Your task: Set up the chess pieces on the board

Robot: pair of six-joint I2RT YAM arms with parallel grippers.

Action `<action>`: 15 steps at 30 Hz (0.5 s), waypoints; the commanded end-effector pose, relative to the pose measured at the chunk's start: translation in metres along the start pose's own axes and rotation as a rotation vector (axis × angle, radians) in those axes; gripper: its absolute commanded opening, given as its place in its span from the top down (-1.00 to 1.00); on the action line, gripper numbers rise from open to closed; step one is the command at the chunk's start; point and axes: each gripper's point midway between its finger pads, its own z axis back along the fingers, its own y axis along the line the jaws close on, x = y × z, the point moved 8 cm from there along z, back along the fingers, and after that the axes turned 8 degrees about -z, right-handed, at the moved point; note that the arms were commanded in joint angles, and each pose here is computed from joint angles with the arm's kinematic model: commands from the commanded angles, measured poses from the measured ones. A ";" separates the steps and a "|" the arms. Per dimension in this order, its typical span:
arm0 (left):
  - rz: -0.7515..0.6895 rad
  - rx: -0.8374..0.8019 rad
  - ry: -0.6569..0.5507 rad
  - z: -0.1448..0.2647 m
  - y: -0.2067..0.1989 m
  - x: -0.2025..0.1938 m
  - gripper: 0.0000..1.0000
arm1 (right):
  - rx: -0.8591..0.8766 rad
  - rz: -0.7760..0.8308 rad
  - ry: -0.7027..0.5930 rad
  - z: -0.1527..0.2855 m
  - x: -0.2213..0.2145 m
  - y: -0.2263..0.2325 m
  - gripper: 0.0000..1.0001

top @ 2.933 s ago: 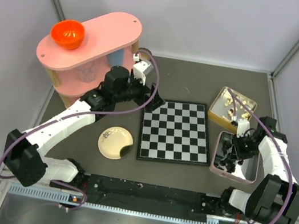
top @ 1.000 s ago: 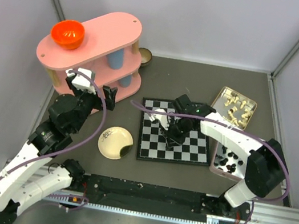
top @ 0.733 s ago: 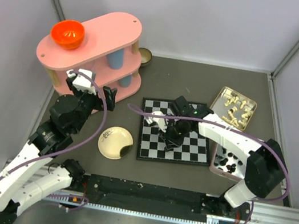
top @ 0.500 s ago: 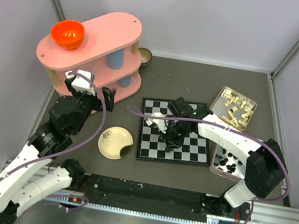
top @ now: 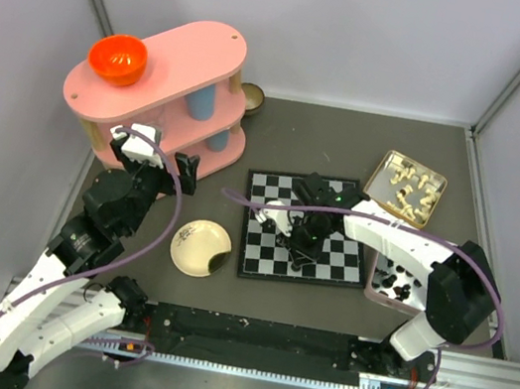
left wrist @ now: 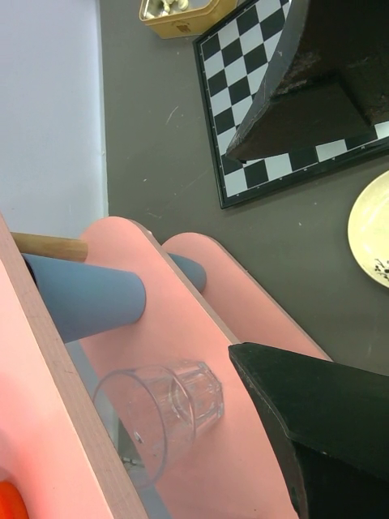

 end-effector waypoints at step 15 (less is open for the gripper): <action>0.028 0.001 -0.019 0.000 0.000 0.000 -0.97 | 0.034 -0.008 -0.025 0.001 0.006 0.006 0.78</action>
